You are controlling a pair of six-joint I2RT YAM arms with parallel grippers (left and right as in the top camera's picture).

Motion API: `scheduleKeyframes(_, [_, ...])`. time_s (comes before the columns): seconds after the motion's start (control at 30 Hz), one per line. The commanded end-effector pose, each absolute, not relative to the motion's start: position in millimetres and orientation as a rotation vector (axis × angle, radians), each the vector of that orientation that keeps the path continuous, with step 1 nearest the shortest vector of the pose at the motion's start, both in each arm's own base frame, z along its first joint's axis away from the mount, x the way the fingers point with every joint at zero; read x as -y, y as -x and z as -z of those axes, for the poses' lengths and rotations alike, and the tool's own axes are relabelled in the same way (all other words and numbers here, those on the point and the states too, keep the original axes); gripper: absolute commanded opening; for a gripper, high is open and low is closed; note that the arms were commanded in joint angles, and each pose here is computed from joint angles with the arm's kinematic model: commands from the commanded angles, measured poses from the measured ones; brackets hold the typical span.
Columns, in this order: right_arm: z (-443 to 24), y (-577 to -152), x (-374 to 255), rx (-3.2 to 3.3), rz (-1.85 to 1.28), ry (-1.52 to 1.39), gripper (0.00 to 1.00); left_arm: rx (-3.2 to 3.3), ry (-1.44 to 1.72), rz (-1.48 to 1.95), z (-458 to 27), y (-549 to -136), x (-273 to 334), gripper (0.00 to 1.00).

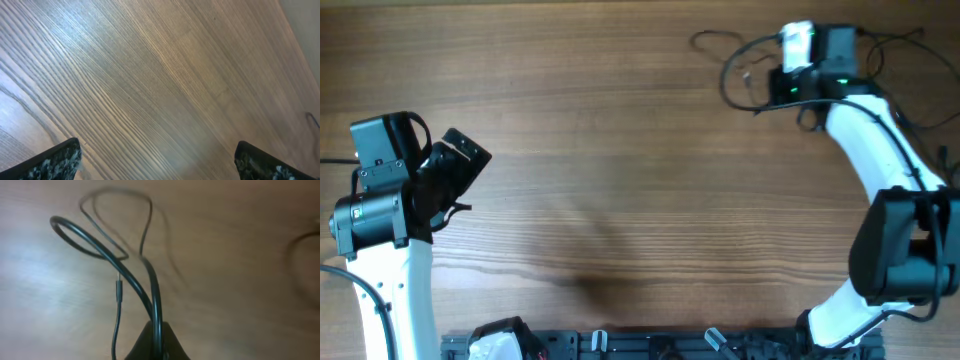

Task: Untangle cables
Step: 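Carry the cable to the top-right corner with the right gripper and drop it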

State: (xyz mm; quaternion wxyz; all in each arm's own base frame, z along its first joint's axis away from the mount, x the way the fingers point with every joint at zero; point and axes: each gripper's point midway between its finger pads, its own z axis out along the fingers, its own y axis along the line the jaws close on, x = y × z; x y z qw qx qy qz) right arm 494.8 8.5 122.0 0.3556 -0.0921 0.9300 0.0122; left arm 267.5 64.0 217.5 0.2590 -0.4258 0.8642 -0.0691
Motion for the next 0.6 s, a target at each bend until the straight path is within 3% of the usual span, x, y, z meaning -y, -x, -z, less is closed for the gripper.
scheduleKeyframes(0.0, [-130.5, -499.7, 17.3, -2.349, 0.080, 0.414, 0.04, -2.335, 1.123, 0.198, -222.2, -267.1, -63.1, 1.00])
scheduleKeyframes(0.1, [-97.0, -493.5, 40.0, -2.392, 0.161, 0.591, 0.04, -2.335, 1.123, 0.198, -222.2, -267.1, -63.1, 1.00])
scheduleKeyframes(0.27, [-35.9, -508.5, 59.8, -2.451, 0.146, 0.498, 0.04, -2.335, 1.123, 0.198, -222.2, -267.1, -63.1, 1.00])
scheduleKeyframes(0.57, [-44.3, -533.5, 63.3, -2.348, 0.162, 0.425, 0.04, -2.335, 1.123, 0.198, -222.2, -267.1, -63.1, 1.00])
